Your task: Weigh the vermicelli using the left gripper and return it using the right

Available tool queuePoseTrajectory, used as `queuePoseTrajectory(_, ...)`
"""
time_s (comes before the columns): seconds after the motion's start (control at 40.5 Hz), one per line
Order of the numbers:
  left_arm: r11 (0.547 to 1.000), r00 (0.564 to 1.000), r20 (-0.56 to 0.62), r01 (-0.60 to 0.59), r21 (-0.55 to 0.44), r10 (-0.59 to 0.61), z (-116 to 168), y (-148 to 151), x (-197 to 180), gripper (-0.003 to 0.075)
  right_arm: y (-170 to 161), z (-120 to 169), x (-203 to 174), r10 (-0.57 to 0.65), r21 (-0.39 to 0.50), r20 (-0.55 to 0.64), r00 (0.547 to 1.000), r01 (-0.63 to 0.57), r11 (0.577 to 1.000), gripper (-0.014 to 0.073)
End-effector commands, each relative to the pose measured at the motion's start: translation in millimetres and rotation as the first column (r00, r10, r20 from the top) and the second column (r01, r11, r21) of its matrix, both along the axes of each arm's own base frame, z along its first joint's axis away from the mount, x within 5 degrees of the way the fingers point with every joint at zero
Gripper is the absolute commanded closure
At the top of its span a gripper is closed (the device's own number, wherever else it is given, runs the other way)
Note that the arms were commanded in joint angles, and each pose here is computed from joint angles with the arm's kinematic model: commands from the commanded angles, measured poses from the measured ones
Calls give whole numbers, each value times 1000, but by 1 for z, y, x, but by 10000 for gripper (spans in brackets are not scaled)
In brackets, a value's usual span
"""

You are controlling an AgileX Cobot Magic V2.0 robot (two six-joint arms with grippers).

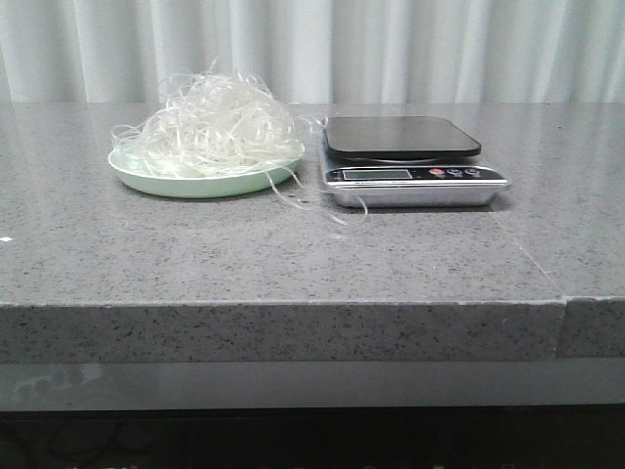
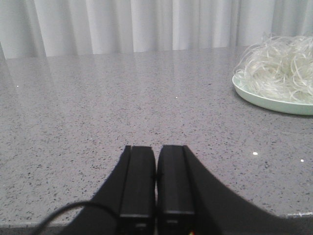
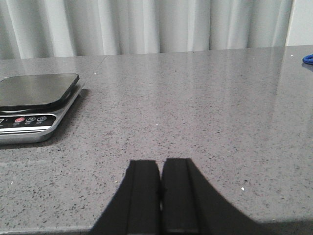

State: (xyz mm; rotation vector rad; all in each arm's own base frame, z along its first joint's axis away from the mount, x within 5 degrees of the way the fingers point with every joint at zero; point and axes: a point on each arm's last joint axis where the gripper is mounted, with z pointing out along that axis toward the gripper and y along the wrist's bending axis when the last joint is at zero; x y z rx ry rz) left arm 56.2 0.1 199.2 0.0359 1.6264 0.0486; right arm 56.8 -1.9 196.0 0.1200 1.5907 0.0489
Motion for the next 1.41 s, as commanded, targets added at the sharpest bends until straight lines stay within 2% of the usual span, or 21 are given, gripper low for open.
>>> queuePoseTrajectory(0.0, 1000, 995, 97, -7, -12, 8, 6, 1, -1, 582, -1, 11, -2, -17, -6, 109, 994, 18, 1000, 444)
queuePoseTrajectory(0.247, 1000, 979, 204, -15, -13, 17, 16, 1, -2, 583, -1, 11, -2, -17, -6, 107, 994, 18, 1000, 444)
queuePoseTrajectory(0.396, 1000, 938, 345, -25, -14, 29, 29, 2, -5, 583, -1, 11, -2, -17, -6, 107, 994, 18, 1000, 444)
queuePoseTrajectory(0.494, 999, 864, 501, -37, -19, 42, 44, 4, -11, 583, -1, 11, -2, -17, -6, 107, 994, 18, 1000, 444)
queuePoseTrajectory(0.569, 998, 760, 647, -44, -45, 63, 63, 6, -21, 583, -1, 11, -2, -17, -6, 107, 994, 18, 1000, 444)
queuePoseTrajectory(0.618, 997, 721, 689, -39, -67, 75, 78, 7, -27, 583, -1, 11, -2, -17, -6, 107, 994, 18, 1000, 444)
queuePoseTrajectory(0.667, 996, 713, 697, -28, -80, 76, 98, 6, -32, 583, -1, 11, -2, -17, -6, 107, 994, 18, 1000, 444)
queuePoseTrajectory(0.717, 997, 730, 680, -18, -77, 65, 117, 5, -36, 583, -1, 11, -2, -17, -6, 107, 994, 18, 1000, 444)
queuePoseTrajectory(0.742, 997, 726, 685, -12, -73, 59, 133, 5, -40, 583, -1, 11, -2, -17, -6, 107, 994, 18, 1000, 444)
queuePoseTrajectory(0.816, 998, 754, 656, 4, -66, 40, 173, 3, -46, 582, -1, 11, -2, -17, -6, 107, 994, 18, 1000, 444)
queuePoseTrajectory(0.915, 998, 811, 584, 20, -57, 17, 220, 1, -42, 582, -1, 11, -2, -17, -6, 107, 994, 18, 1000, 444)
queuePoseTrajectory(1.013, 998, 875, 484, 32, -53, -2, 248, -1, -23, 582, -1, 11, -2, -17, -6, 107, 994, 18, 1000, 444)
queuePoseTrajectory(1.063, 998, 906, 422, 36, -53, -10, 256, -1, -7, 580, -1, 11, -2, -17, -6, 107, 994, 18, 1000, 444)
queuePoseTrajectory(1.137, 997, 930, 367, 52, -58, -27, 264, -2, 12, 560, -1, 11, -2, -17, -6, 107, 994, 18, 1000, 444)
queuePoseTrajectory(1.384, 973, 970, 159, 201, -117, -181, 259, -24, 89, 333, -1, 11, -2, -17, -6, 107, 994, 18, 1000, 444)
